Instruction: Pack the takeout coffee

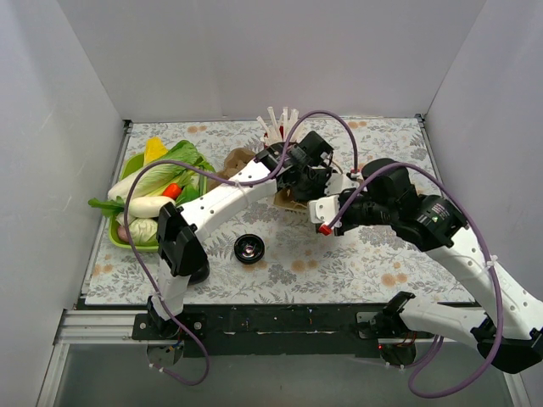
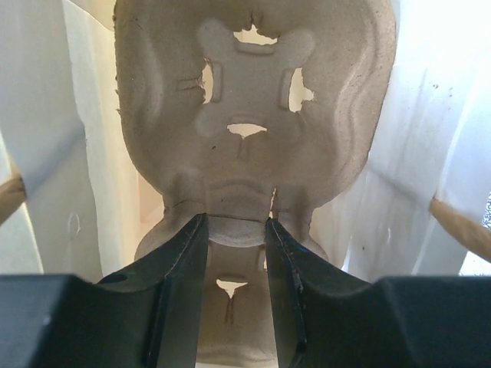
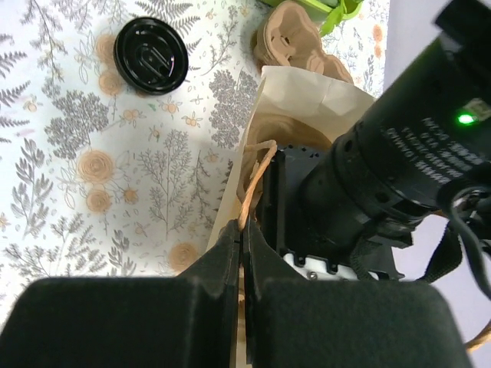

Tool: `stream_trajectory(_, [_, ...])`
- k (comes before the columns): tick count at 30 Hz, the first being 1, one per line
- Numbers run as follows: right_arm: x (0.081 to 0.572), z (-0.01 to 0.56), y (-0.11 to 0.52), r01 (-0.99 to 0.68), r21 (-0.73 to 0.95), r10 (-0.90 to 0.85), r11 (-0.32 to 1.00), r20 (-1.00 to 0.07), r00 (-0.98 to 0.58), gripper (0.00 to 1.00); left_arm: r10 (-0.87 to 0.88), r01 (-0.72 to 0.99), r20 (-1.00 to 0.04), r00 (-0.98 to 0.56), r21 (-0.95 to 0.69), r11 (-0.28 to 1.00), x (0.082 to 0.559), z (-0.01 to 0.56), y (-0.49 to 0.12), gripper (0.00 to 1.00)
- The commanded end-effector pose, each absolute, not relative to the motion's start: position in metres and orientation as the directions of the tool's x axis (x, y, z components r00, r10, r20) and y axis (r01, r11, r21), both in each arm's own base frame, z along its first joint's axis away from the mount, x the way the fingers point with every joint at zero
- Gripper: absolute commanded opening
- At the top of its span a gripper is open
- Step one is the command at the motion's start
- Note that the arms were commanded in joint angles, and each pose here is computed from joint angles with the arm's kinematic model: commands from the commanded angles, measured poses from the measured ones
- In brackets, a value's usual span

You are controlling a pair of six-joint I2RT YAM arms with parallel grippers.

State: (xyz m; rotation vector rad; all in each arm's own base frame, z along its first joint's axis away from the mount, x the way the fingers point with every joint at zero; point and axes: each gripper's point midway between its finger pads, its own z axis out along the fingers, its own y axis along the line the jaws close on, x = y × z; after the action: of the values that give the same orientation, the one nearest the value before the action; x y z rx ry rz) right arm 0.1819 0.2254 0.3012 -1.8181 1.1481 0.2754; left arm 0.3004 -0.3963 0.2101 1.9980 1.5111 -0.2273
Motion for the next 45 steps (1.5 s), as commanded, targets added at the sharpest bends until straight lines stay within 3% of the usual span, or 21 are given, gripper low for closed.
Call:
stream_trajectory(1, [0.177, 0.334, 0.232, -0.832, -0.554, -0.542, -0.025, -0.692, 0.477, 0.01, 0.788, 0.898, -0.496, 0.364, 0.41, -0.157, 0.288, 0.246, -0.392, 0.0])
stream_trajectory(15, [0.176, 0.373, 0.24, -0.862, -0.506, -0.496, 0.035, -0.757, 0.425, 0.01, 0.77, 0.889, -0.503, 0.392, 0.423, -0.176, 0.277, 0.264, -0.397, 0.0])
stream_trajectory(17, [0.175, 0.373, 0.243, -0.87, -0.491, -0.496, 0.027, -0.763, 0.415, 0.06, 0.765, 0.888, -0.502, 0.404, 0.417, -0.195, 0.274, 0.263, -0.397, 0.0])
stream_trajectory(20, [0.176, 0.362, 0.241, -0.887, -0.462, -0.533, 0.01, -0.753, 0.386, 0.27, 0.76, 0.891, -0.501, 0.413, 0.394, -0.224, 0.268, 0.258, -0.396, 0.0])
stream_trajectory(21, [0.176, 0.361, 0.24, -0.89, -0.457, -0.538, 0.017, -0.754, 0.377, 0.39, 0.761, 0.893, -0.501, 0.412, 0.39, -0.227, 0.267, 0.257, -0.395, 0.0])
stream_trajectory(24, [0.177, 0.38, 0.237, -0.877, -0.477, -0.518, 0.063, -0.767, 0.38, 0.56, 0.765, 0.899, -0.499, 0.407, 0.367, -0.239, 0.262, 0.251, -0.393, 0.0])
stream_trajectory(25, [0.181, 0.395, 0.234, -0.857, -0.507, -0.51, 0.094, -0.764, 0.396, 0.66, 0.766, 0.901, -0.499, 0.405, 0.363, -0.239, 0.262, 0.25, -0.392, 0.0])
stream_trajectory(26, [0.183, 0.402, 0.232, -0.841, -0.529, -0.508, 0.112, -0.758, 0.409, 0.88, 0.77, 0.902, -0.493, 0.404, 0.356, -0.245, 0.26, 0.248, -0.39, 0.0])
stream_trajectory(27, [0.184, 0.414, 0.227, -0.818, -0.556, -0.495, 0.148, -0.758, 0.425, 0.92, 0.77, 0.902, -0.492, 0.406, 0.352, -0.25, 0.259, 0.247, -0.39, 0.0])
stream_trajectory(34, [0.211, 0.495, 0.191, -0.581, -0.631, -0.403, 0.515, -0.776, 0.485, 0.98, 0.758, 0.903, -0.501, 0.418, 0.325, -0.283, 0.255, 0.241, -0.391, 0.0])
stream_trajectory(45, [0.258, 0.51, 0.144, -0.316, -0.637, -0.506, 0.703, -0.76, 0.408, 0.98, 0.729, 0.889, -0.514, 0.452, 0.324, -0.323, 0.252, 0.235, -0.39, 0.0])
